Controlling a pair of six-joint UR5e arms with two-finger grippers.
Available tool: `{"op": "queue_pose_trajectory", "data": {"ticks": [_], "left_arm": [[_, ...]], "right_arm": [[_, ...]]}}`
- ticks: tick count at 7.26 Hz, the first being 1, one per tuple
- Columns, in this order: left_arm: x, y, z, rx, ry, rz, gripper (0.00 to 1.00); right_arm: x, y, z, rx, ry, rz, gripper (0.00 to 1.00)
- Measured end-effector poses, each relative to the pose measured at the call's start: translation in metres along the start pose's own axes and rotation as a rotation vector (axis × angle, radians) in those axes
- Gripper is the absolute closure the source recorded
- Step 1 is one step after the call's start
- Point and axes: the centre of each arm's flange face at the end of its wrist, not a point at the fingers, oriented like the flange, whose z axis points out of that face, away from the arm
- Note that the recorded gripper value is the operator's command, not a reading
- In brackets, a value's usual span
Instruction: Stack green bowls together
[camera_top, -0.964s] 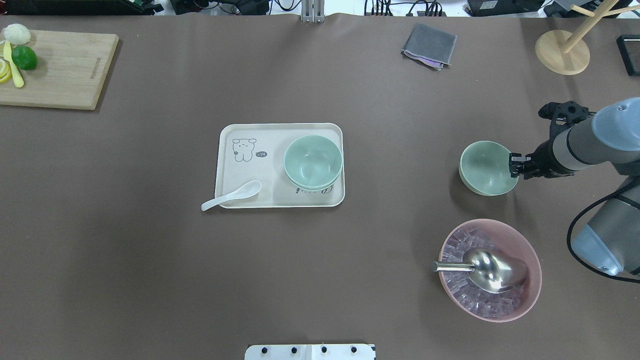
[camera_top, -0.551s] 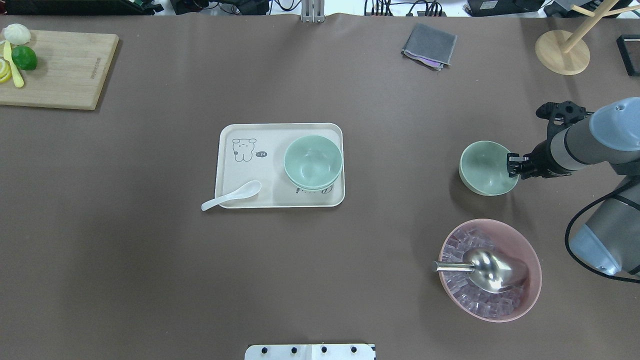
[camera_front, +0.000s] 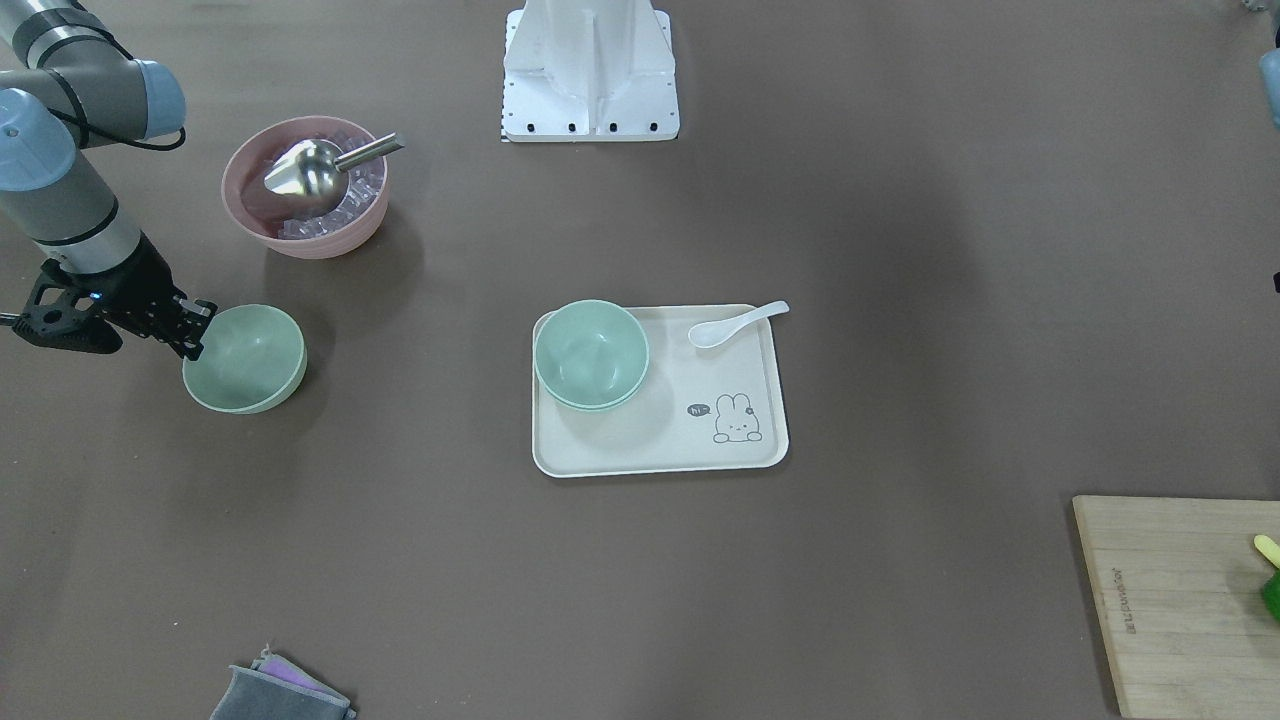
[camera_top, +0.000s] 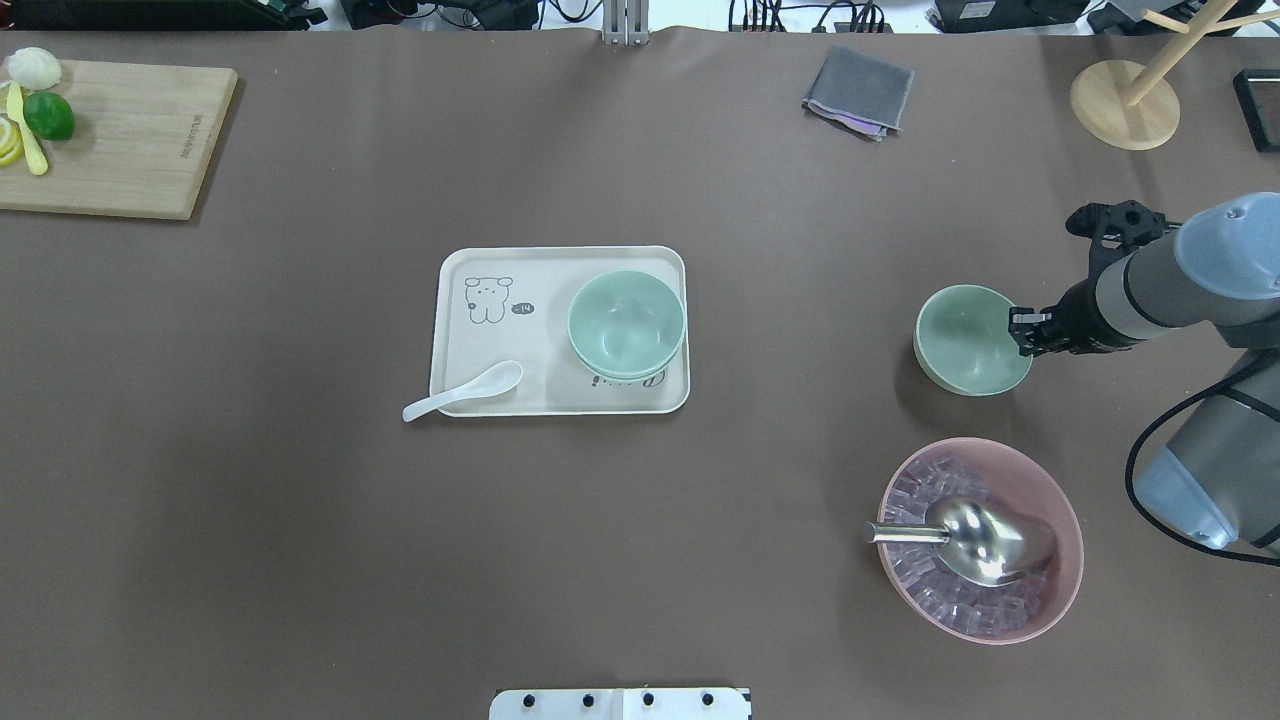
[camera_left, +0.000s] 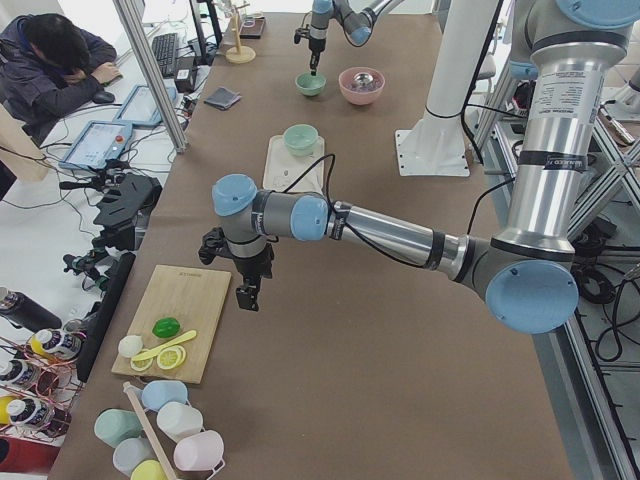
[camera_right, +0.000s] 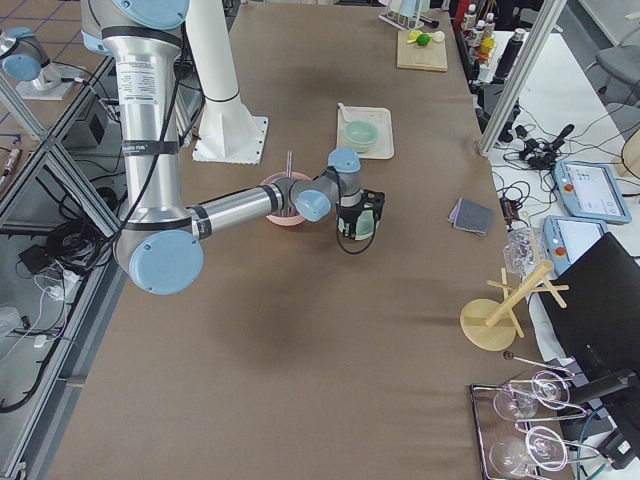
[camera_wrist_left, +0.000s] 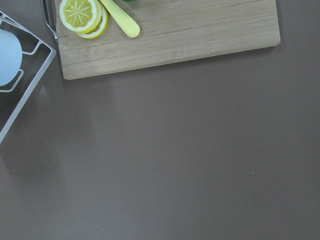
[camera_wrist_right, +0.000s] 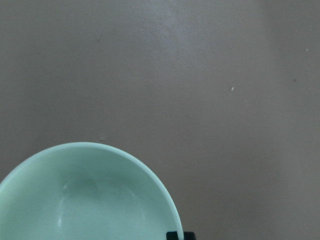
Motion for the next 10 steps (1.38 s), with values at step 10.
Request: {"op": "queue_pose_trajectory", "data": {"ticks": [10], "left_arm": [[0.005,0.0,-0.005,0.01,0.0,0.009,0.02]], "right_arm": [[-0.332,0.037,-0.122,-0.032,-0.141,-0.024,1.0]]}}
